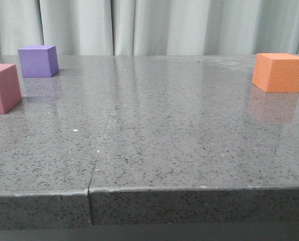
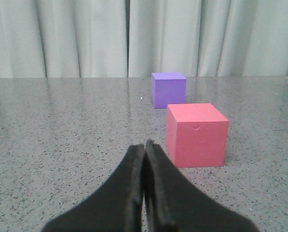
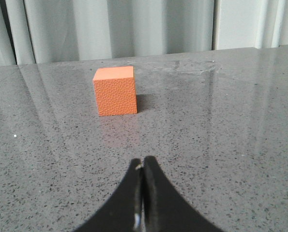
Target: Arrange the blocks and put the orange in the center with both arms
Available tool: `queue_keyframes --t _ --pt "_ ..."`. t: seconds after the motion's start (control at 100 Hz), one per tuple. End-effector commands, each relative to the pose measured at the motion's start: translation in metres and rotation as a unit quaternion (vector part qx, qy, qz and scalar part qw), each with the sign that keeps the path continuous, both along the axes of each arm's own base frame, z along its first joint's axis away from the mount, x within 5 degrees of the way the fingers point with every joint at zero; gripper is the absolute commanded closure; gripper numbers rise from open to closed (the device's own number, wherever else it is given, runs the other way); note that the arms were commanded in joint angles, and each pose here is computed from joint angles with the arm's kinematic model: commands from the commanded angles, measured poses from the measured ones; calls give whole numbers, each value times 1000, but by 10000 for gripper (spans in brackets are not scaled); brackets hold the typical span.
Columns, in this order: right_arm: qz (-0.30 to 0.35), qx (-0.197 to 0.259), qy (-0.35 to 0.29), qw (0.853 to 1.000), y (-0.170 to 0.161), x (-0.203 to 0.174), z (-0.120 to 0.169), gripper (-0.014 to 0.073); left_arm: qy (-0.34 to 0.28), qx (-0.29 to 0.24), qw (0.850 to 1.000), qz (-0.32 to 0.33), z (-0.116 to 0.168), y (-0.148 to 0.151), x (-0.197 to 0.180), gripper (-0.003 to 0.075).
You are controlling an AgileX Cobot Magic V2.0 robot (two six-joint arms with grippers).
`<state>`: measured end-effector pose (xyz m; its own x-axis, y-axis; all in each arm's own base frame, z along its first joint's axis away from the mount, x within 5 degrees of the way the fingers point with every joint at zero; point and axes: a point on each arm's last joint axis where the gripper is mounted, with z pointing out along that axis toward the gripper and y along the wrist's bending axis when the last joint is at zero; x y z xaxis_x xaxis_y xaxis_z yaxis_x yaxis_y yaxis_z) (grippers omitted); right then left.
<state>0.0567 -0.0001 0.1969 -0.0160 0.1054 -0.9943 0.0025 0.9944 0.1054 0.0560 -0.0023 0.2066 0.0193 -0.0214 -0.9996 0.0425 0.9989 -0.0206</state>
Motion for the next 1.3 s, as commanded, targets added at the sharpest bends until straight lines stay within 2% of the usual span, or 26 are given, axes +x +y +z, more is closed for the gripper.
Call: queue_keyframes --t 0.0,0.86,1.08,1.29 --pt "-3 -9 -58 998 0 -3 14 664 -36 -6 999 -2 -4 0 -1 741" --pt "-2 -12 -75 997 0 -3 18 664 -36 -6 999 -2 -4 0 -1 741" --pt "-4 -12 -78 997 0 -7 45 664 -36 -6 999 -2 -4 0 -1 741" --pt "-9 -13 37 999 -2 3 80 664 -36 -6 999 -2 -4 0 -1 741"
